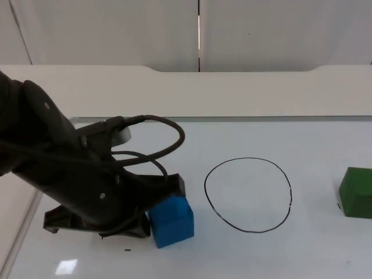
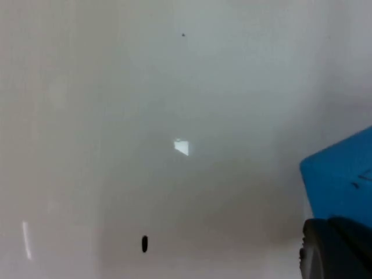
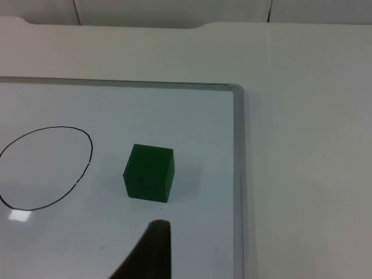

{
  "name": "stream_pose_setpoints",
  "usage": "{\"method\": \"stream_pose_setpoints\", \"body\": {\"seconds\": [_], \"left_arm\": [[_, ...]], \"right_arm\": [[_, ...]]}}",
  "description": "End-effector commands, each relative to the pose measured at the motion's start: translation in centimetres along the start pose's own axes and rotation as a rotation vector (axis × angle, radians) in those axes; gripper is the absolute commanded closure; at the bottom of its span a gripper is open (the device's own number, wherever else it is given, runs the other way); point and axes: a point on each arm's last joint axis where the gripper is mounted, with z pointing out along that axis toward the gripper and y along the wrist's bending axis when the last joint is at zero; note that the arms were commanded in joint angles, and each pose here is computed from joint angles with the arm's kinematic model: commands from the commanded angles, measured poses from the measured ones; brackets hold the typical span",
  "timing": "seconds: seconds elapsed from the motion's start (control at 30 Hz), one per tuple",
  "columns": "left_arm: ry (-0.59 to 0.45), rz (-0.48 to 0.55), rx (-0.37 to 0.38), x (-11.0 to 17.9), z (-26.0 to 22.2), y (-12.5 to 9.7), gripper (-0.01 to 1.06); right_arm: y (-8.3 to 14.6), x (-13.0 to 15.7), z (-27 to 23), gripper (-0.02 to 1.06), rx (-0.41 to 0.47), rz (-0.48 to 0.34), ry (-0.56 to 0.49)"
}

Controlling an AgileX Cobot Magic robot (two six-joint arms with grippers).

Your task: Push the two cubes into the marked area.

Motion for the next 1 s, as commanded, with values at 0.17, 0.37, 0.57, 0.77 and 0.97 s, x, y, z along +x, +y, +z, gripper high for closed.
{"method": "stream_pose_setpoints", "body": {"seconds": [0.17,0.37,0.57,0.77,0.97], "left_arm": [[-0.007,-0.003,0.022,-0.6,0.3,-0.9,1.05],[-0.001,0.015,0.028,-0.3,0.3,-1.3,1.05],[0.005,0.055,0.035,0.5,0.4,-2.3,1.05],[-0.006,0.043,0.04,0.3,0.4,-2.4,1.05],[0.004,0.041,0.043,0.4,0.4,-2.5,1.05]], "right_arm": [[0.1,0.1,0.1,-0.01,0.0,-0.003,0.001],[0.1,0.1,0.1,-0.01,0.0,-0.003,0.001],[0.1,0.1,0.1,-0.01,0.0,-0.003,0.001],[0.1,0.1,0.1,-0.01,0.0,-0.003,0.001],[0.1,0.1,0.1,-0.01,0.0,-0.003,0.001]]}}
